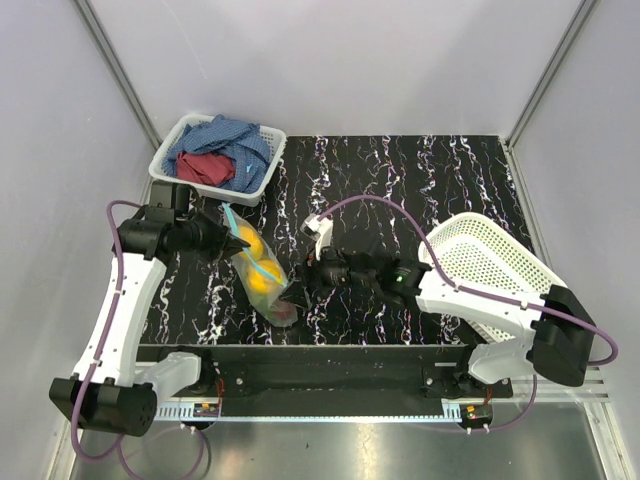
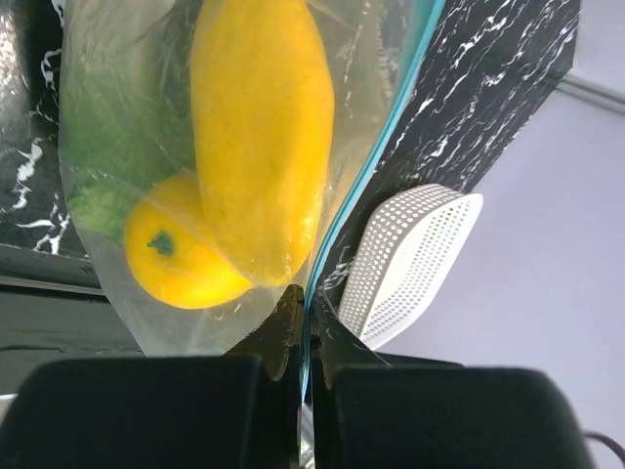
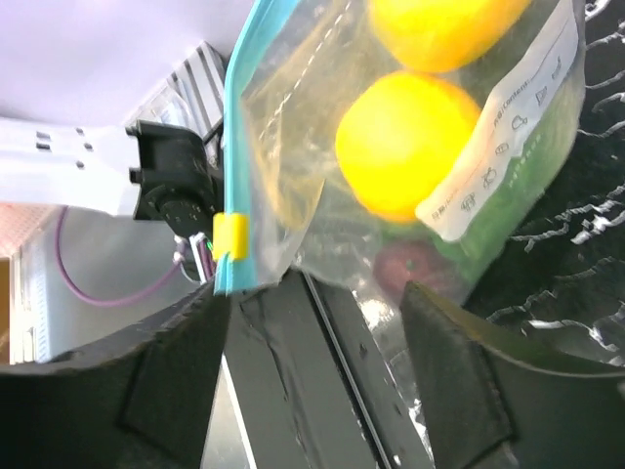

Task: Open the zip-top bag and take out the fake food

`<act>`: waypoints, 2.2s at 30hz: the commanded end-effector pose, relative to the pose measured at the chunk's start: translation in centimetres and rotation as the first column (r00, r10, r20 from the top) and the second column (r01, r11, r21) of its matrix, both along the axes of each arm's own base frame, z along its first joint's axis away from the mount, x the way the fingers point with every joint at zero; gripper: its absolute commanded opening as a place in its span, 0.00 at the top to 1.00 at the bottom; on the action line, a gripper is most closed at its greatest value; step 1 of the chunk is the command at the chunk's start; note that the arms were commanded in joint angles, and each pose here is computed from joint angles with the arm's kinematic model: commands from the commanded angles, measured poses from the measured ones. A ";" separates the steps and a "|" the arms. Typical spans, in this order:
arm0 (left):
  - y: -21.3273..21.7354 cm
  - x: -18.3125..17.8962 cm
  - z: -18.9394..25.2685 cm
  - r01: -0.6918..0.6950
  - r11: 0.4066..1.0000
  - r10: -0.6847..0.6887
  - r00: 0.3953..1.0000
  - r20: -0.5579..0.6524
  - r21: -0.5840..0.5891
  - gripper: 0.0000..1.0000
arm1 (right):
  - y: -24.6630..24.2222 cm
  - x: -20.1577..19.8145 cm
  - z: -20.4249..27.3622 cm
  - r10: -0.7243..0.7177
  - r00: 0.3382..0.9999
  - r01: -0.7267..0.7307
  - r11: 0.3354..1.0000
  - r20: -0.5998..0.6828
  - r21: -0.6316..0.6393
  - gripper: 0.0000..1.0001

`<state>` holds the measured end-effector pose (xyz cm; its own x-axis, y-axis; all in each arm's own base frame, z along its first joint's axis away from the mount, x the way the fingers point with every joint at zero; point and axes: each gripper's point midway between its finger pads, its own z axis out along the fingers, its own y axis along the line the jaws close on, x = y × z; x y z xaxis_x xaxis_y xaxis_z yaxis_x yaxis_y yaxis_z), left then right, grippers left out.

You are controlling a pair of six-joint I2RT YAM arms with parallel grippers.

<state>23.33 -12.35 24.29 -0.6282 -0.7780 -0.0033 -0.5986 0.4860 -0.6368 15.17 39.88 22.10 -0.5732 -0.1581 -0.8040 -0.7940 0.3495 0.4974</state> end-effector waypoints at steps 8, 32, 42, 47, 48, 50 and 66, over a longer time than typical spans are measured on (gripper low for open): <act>-1.3 -0.1 2.2 -0.061 0.984 0.070 0.996 0.047 -0.167 1.00 | 2.5 0.1 4.7 0.024 0.998 -0.037 0.971 0.059 0.235 0.55; -1.0 -0.4 2.2 -0.084 0.974 0.098 0.993 0.058 -0.209 1.00 | 1.9 -0.8 2.4 0.032 0.999 -0.024 0.970 -0.030 0.241 0.65; -0.9 -1.0 2.2 -0.038 0.982 0.058 0.993 0.106 -0.185 0.90 | 1.8 -0.2 2.9 -0.011 0.999 0.021 0.972 -0.045 0.235 1.00; -0.1 -1.8 3.2 0.103 0.994 -0.091 0.955 0.283 -0.028 0.55 | 1.2 -1.1 3.4 0.028 0.999 -0.022 0.977 -0.027 0.213 1.00; 0.2 -2.0 3.7 0.148 0.988 -0.153 0.927 0.344 0.042 0.47 | 1.1 -1.3 3.2 0.037 0.999 -0.031 0.980 -0.026 0.198 1.00; 0.6 -2.6 4.9 0.174 0.978 -0.207 0.883 0.422 0.116 0.38 | 1.0 -1.4 3.3 0.054 0.998 -0.051 0.986 -0.015 0.157 1.00; -8.3 -7.7 8.6 0.631 0.546 -0.748 0.073 0.659 0.551 0.34 | -2.1 -3.7 3.9 0.391 0.908 -0.383 0.920 -0.152 0.080 1.00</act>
<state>16.02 -19.19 30.74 -0.7110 -0.0941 -0.6969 0.5133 0.6079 -0.6058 13.35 38.85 23.77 -0.6148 -0.2884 -0.7341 -0.7861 0.1490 0.5999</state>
